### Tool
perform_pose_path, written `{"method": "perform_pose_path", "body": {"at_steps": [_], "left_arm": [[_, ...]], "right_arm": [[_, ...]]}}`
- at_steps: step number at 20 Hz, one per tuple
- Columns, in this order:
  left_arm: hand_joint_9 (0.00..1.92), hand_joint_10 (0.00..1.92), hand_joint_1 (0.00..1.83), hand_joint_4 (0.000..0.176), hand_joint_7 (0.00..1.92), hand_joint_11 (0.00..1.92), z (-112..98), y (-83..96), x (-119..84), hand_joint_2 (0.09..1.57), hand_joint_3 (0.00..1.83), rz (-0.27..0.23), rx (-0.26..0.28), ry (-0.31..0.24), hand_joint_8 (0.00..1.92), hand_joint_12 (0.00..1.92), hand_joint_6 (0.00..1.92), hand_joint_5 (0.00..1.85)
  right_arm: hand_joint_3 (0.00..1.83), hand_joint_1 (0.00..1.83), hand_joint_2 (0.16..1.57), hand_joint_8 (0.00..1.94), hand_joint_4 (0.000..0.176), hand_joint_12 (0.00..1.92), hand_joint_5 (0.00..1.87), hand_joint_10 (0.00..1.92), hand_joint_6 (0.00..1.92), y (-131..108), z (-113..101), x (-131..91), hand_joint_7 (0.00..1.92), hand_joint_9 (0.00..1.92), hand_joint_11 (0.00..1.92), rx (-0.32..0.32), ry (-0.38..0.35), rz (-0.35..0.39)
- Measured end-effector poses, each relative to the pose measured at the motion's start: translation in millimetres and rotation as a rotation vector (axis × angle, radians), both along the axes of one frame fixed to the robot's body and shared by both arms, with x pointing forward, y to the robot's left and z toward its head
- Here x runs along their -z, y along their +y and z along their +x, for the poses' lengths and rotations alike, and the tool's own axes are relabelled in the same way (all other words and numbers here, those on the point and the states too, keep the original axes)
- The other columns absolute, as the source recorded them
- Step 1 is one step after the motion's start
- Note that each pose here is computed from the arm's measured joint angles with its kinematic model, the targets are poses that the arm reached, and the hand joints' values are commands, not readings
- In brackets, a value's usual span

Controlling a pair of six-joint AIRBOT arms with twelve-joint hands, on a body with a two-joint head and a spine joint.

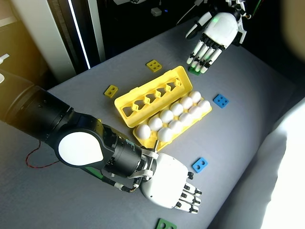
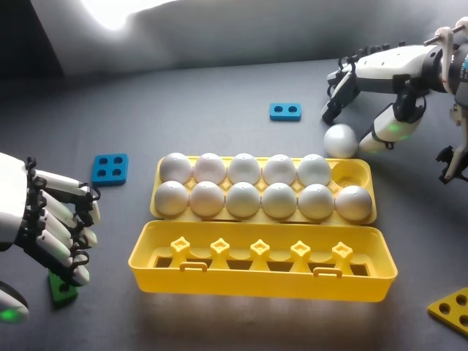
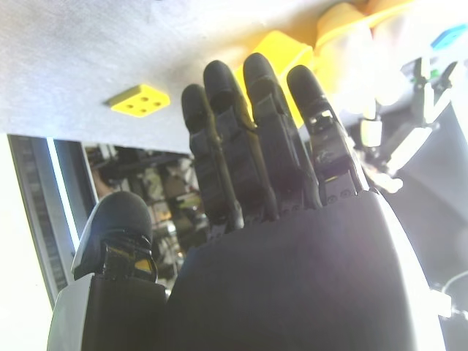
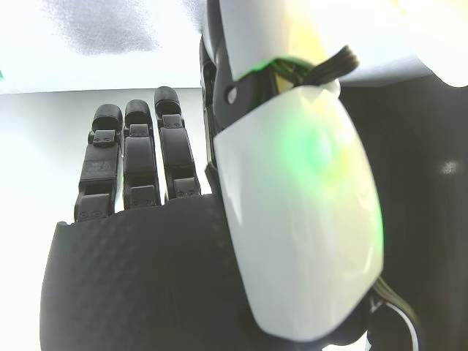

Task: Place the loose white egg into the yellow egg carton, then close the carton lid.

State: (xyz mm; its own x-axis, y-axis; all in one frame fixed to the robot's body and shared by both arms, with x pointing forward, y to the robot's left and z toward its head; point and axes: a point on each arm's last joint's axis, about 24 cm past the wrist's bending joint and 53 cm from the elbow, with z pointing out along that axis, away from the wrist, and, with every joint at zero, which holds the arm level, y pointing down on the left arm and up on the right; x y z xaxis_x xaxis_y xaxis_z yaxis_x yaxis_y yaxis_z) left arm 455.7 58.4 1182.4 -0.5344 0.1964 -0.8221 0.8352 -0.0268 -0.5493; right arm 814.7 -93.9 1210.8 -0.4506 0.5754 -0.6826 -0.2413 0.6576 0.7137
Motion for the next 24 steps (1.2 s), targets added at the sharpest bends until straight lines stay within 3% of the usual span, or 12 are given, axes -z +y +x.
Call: {"method": "perform_pose_path", "body": {"at_steps": [2, 5, 7, 9, 10, 11, 13, 14, 23, 24], "left_arm": [[0.55, 0.00, 0.00, 0.000, 0.69, 0.00, 0.1, 0.0, 0.0, 1.34, 0.00, 0.000, 0.000, 0.000, 0.00, 0.89, 0.00, 0.69], [0.57, 0.01, 0.00, 0.000, 0.71, 0.00, 0.0, 0.0, 0.2, 1.34, 0.00, 0.000, 0.000, 0.000, 0.00, 0.94, 0.00, 0.70], [0.57, 0.01, 0.00, 0.000, 0.71, 0.00, 0.0, 0.0, 0.0, 1.34, 0.00, 0.000, 0.000, 0.000, 0.00, 0.93, 0.00, 0.70], [0.56, 0.00, 0.00, 0.000, 0.70, 0.00, 0.0, 0.0, 0.0, 1.34, 0.00, 0.000, 0.000, 0.000, 0.00, 0.92, 0.00, 0.68], [0.55, 0.00, 0.00, 0.000, 0.69, 0.00, 0.1, 0.1, 0.3, 1.35, 0.00, 0.001, 0.000, 0.000, 0.00, 0.91, 0.00, 0.68], [0.55, 0.00, 0.00, 0.000, 0.69, 0.00, 0.0, 0.0, 0.1, 1.35, 0.00, 0.000, 0.000, 0.000, 0.00, 0.91, 0.00, 0.68], [0.56, 0.00, 0.00, 0.000, 0.70, 0.00, 0.0, 0.0, 0.1, 1.34, 0.00, 0.001, 0.000, 0.000, 0.00, 0.91, 0.00, 0.68], [0.57, 0.01, 0.00, 0.000, 0.71, 0.00, 0.0, 0.0, 0.2, 1.35, 0.00, 0.000, 0.000, 0.000, 0.00, 0.94, 0.01, 0.70], [0.56, 0.00, 0.00, 0.000, 0.69, 0.00, -0.5, -0.3, -0.1, 1.34, 0.00, -0.001, 0.001, 0.000, 0.00, 0.92, 0.00, 0.68], [0.57, 0.00, 0.00, 0.000, 0.70, 0.00, -0.4, -0.3, -0.1, 1.34, 0.00, 0.000, 0.001, 0.000, 0.00, 0.93, 0.00, 0.69]], "right_arm": [[0.01, 1.19, 0.99, 0.00, 0.069, 0.00, 0.66, 0.00, 0.00, 1.7, -0.7, -1.6, 0.14, 0.00, 0.00, -0.007, -0.005, 0.004], [0.01, 1.16, 1.00, 0.00, 0.083, 0.00, 0.68, 0.00, 0.00, 9.3, -4.8, -3.5, 0.11, 0.00, 0.00, -0.028, -0.011, 0.012], [0.01, 1.18, 1.00, 0.01, 0.066, 0.00, 0.73, 0.00, 0.02, 16.0, -8.2, -6.5, 0.14, 0.00, 0.00, -0.049, -0.021, 0.022], [0.01, 1.16, 1.01, 0.01, 0.073, 0.00, 0.69, 0.00, 0.00, 20.9, -10.5, -11.4, 0.15, 0.00, 0.00, -0.065, -0.032, 0.032], [0.00, 1.17, 1.00, 0.01, 0.059, 0.00, 0.71, 0.00, 0.01, 21.6, -10.6, -12.9, 0.15, 0.00, 0.00, -0.066, -0.035, 0.033], [0.00, 1.17, 1.00, 0.01, 0.059, 0.00, 0.71, 0.00, 0.01, 21.9, -10.3, -16.1, 0.15, 0.00, 0.00, -0.067, -0.039, 0.037], [0.00, 1.15, 1.01, 0.00, 0.073, 0.00, 0.70, 0.00, 0.01, 23.1, -11.1, -22.8, 0.14, 0.00, 0.00, -0.069, -0.048, 0.045], [0.01, 1.10, 1.02, 0.00, 0.089, 0.00, 0.70, 0.00, 0.00, 24.3, -12.1, -25.9, 0.14, 0.00, 0.00, -0.074, -0.052, 0.050], [0.00, 1.12, 1.02, 0.00, 0.066, 0.00, 0.70, 0.00, 0.01, 41.1, -23.9, -36.7, 0.12, 0.00, 0.00, -0.113, -0.062, 0.069], [0.00, 1.16, 1.01, 0.00, 0.055, 0.00, 0.70, 0.00, 0.01, 42.3, -24.8, -36.1, 0.11, 0.00, 0.00, -0.115, -0.060, 0.069]]}}
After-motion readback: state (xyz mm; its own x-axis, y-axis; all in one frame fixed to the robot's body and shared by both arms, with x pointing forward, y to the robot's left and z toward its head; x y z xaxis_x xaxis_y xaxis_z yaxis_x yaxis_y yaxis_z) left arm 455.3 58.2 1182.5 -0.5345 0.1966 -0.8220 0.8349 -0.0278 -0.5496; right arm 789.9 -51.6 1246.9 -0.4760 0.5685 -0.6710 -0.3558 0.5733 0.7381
